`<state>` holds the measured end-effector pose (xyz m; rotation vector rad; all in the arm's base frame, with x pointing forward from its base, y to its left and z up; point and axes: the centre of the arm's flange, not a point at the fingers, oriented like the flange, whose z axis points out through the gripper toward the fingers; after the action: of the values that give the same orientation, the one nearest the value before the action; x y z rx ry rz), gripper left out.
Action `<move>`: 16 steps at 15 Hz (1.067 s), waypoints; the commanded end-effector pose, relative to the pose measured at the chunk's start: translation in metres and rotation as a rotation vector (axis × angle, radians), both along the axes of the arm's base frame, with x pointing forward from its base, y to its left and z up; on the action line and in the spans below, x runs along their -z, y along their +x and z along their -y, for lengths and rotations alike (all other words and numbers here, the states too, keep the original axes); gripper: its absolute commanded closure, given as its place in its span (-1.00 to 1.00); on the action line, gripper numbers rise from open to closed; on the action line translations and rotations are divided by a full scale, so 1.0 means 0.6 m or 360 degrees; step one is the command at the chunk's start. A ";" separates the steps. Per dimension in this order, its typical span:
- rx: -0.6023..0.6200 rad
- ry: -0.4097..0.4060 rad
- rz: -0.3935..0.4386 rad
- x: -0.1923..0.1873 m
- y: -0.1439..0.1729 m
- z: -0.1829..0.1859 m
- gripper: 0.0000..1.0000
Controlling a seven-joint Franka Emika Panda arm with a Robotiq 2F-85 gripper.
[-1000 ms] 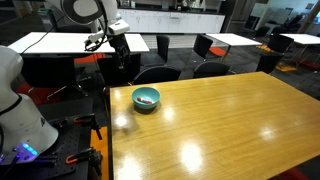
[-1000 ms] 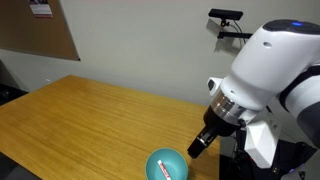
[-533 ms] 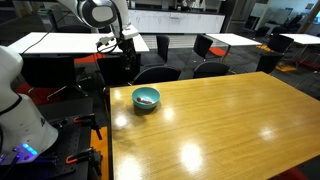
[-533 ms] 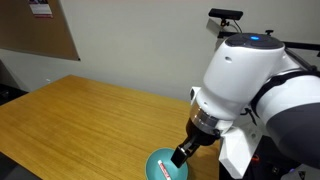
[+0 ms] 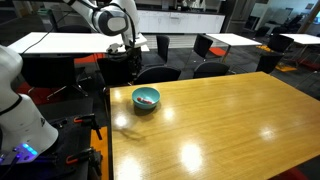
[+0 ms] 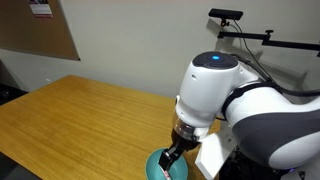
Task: Take the marker from the bowl and put it on the table
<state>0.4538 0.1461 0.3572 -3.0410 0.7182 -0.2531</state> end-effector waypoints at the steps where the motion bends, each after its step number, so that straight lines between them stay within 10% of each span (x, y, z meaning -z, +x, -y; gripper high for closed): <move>1: 0.0003 0.0003 -0.0013 0.006 0.004 0.000 -1.00; 16: 0.0202 0.0080 -0.0048 0.093 0.055 0.024 -1.00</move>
<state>0.4716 0.1266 0.3186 -2.9976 0.8660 -0.1623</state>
